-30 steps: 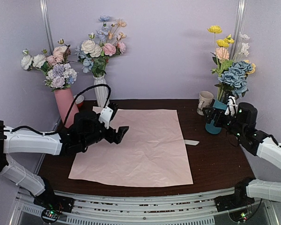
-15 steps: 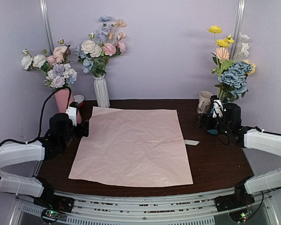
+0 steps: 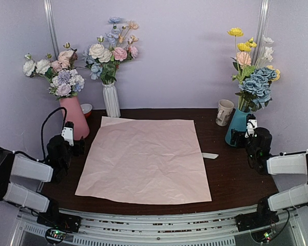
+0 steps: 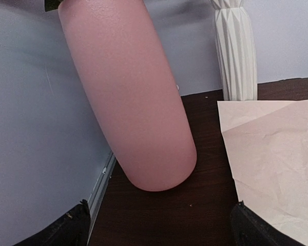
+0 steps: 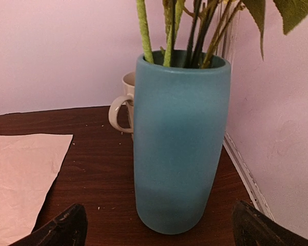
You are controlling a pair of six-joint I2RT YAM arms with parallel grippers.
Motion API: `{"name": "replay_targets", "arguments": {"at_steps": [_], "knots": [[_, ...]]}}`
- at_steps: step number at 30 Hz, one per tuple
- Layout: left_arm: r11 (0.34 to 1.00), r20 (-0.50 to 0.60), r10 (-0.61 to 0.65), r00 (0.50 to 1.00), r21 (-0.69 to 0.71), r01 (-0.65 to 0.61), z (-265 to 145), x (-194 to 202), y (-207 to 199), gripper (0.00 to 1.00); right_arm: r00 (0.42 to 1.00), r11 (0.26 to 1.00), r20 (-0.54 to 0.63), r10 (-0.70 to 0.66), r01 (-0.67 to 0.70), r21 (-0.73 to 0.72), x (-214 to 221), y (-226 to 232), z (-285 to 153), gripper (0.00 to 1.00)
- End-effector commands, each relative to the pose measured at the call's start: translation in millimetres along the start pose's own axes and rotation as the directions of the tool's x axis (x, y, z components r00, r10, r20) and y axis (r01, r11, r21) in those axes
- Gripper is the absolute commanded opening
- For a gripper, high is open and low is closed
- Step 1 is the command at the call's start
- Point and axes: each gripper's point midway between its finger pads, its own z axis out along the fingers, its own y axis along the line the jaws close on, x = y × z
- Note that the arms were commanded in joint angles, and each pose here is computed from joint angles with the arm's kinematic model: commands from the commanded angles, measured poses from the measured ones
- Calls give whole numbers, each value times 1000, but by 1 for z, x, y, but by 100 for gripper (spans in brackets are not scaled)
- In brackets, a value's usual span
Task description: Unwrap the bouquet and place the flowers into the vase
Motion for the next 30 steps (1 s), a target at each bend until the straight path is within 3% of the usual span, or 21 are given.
{"name": "replay_targets", "arguments": {"at_steps": [1, 8, 13, 21, 30], "knots": [[998, 133, -30, 991, 51, 23, 7, -24, -2, 98, 993, 998, 111, 45, -50, 49, -4, -15, -6, 100], [998, 213, -57, 975, 47, 48, 13, -28, 11, 98, 982, 992, 178, 61, -79, 96, 10, -28, -5, 100], [994, 258, -97, 961, 77, 79, 0, -15, 17, 98, 987, 991, 142, 80, -94, 92, 25, -31, 4, 100], [993, 169, -87, 982, 88, 73, 28, -10, 10, 98, 991, 993, 112, 67, -76, 85, 28, -29, 13, 100], [994, 179, -87, 980, 85, 72, 27, -11, 11, 98, 991, 994, 119, 64, -74, 83, 27, -29, 12, 100]]}}
